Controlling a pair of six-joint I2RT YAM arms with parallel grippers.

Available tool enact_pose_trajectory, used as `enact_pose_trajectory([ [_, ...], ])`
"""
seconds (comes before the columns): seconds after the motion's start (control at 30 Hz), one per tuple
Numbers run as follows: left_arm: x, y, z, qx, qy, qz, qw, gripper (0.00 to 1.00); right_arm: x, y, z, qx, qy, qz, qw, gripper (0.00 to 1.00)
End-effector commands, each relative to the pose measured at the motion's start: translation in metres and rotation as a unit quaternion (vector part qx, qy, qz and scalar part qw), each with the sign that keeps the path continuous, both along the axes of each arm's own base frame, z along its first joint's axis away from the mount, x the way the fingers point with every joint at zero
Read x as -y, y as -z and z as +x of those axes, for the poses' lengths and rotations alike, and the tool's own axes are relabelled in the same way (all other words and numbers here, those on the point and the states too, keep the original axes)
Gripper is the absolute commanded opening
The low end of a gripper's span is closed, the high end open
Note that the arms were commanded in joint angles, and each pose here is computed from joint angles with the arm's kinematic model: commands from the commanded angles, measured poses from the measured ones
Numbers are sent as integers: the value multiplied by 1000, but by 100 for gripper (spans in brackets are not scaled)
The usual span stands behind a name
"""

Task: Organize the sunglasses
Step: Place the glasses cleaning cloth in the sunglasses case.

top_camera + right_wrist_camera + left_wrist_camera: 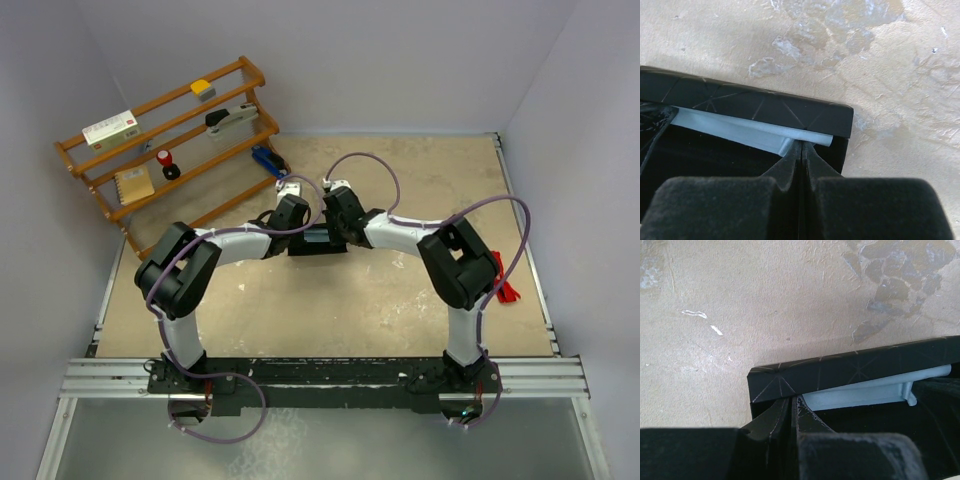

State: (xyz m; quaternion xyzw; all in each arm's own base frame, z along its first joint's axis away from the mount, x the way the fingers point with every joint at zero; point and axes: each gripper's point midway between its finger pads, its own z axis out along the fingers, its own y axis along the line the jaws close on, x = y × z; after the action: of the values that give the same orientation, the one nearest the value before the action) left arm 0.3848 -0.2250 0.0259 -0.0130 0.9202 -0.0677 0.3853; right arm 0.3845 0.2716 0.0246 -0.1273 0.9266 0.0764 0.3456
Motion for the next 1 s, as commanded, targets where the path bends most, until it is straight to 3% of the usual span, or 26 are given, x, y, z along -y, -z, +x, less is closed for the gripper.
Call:
enact_pose_trajectory([
  [0.0,1,-24,12,31,-4,-12,999,0,11,-7,7,8,27,-40,999,0],
  [0.3,1,-26,12,33,-2,-13,999,0,33,-18,16,37,65,-89,993,0],
  [0.57,1,-26,12,32,-2,-12,999,0,5,-35,8,52,12,-32,998,0],
  [0.97,1,-24,11,31,-2,-12,999,0,-20,-45,2,52,-16,0,999,0],
])
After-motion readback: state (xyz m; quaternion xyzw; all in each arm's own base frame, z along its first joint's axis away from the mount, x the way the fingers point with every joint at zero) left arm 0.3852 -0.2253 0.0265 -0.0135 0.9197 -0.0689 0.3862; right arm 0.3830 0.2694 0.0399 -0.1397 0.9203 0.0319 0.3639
